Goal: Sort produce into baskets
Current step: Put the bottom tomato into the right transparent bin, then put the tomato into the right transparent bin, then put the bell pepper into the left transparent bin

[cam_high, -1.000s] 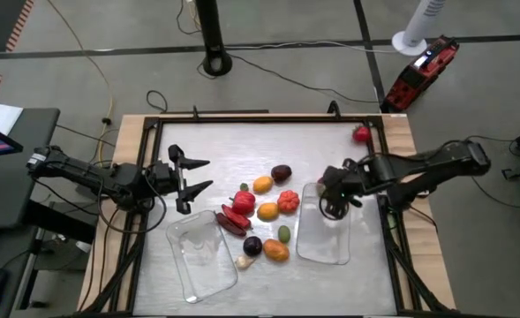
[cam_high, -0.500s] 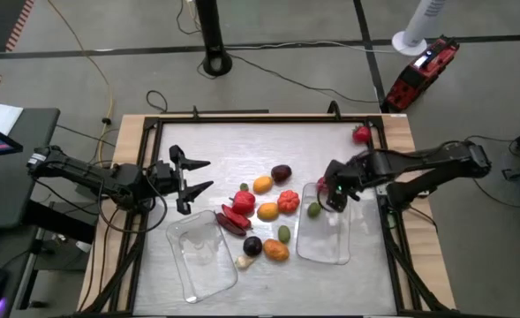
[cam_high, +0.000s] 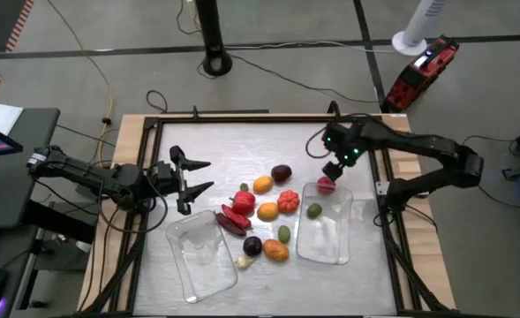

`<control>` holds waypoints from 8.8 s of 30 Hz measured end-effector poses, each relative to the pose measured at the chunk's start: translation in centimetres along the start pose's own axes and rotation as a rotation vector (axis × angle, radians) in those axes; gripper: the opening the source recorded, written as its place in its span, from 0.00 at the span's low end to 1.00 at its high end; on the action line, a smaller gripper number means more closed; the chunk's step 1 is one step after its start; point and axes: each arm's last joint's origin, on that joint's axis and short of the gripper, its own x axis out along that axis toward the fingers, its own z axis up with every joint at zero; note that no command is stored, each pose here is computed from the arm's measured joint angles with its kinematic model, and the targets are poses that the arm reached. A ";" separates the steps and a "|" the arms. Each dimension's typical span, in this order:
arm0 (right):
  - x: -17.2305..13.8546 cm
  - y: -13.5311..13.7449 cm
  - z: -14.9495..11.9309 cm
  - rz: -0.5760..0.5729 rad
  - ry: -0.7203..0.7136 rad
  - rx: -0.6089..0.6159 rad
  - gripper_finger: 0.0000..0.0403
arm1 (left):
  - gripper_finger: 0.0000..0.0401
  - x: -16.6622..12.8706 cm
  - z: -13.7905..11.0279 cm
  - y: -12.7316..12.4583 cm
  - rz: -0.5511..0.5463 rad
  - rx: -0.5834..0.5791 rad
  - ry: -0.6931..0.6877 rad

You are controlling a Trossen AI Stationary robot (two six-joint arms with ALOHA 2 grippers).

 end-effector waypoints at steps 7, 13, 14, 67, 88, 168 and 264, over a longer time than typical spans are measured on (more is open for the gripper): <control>3.1 1.6 2.1 0.066 0.086 -0.099 0.81 | 0.63 0.0 -0.2 0.0 -0.002 0.034 0.023; 3.5 4.5 2.1 0.082 0.109 -0.231 0.81 | 0.63 0.0 -0.2 0.0 0.003 0.039 0.024; 3.5 4.9 1.8 0.092 0.119 -0.245 0.81 | 0.63 0.0 -0.2 0.0 0.003 0.039 0.024; 6.7 5.4 -1.4 0.016 0.154 -0.467 0.79 | 0.63 0.0 -0.5 0.0 0.000 0.047 0.045; -4.6 7.8 -2.3 0.113 -0.088 -0.472 0.75 | 0.63 0.0 -0.4 0.0 0.002 0.044 0.041; 4.6 -9.1 4.9 -0.599 0.053 0.101 0.98 | 0.63 0.0 -0.4 0.0 0.003 0.053 0.042; -6.3 12.4 -9.7 0.193 -0.527 -0.569 0.96 | 0.65 3.4 -3.4 1.0 0.061 -0.085 0.478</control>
